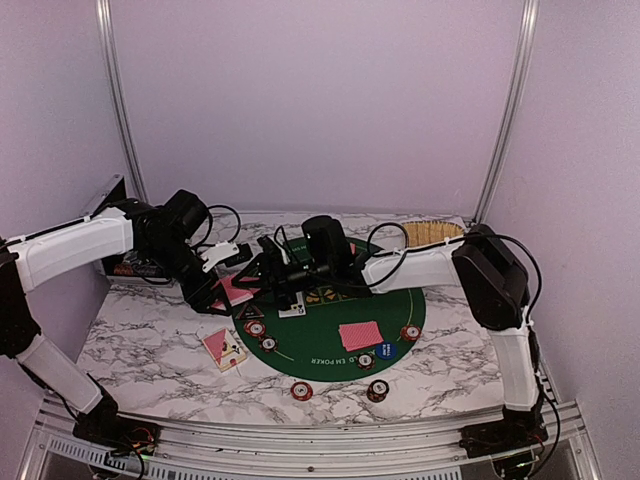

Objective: Distribute texas hold em gaming equipment

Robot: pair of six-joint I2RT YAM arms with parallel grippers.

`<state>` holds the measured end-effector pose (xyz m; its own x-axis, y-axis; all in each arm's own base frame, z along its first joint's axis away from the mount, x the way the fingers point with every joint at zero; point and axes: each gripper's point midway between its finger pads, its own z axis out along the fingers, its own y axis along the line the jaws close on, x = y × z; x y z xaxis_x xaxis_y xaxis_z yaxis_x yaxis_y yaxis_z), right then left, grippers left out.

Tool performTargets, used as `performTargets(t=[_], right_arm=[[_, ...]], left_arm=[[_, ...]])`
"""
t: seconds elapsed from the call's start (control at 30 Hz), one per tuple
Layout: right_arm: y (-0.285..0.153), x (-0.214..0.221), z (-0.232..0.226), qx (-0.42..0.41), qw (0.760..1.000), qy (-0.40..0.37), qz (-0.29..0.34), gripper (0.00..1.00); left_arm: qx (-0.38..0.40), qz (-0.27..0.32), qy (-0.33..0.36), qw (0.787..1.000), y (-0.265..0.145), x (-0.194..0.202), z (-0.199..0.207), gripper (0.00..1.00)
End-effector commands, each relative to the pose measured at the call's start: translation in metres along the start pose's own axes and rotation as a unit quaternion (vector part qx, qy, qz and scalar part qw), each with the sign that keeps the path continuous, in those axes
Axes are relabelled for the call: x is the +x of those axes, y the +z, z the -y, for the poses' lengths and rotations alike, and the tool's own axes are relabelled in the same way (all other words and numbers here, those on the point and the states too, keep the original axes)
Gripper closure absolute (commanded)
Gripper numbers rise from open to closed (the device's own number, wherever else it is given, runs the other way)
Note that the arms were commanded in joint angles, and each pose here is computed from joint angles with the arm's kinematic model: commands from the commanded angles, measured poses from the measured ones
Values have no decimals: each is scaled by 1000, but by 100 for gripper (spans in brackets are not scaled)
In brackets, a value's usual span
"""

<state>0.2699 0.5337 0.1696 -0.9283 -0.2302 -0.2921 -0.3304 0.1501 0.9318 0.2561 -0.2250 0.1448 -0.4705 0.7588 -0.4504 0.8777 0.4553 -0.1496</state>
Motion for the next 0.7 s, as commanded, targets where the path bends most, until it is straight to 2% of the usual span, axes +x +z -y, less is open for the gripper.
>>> performTargets(t=[0.0,0.67], right_arm=[[6,3,1,-13,1000,2,-5,5],[25,-8,-1,-65,997,36,-4,7]], left_arm=[[-2,34,13,999,-18,-17,6,100],[2,29,16,999,-15,-13,9,100]])
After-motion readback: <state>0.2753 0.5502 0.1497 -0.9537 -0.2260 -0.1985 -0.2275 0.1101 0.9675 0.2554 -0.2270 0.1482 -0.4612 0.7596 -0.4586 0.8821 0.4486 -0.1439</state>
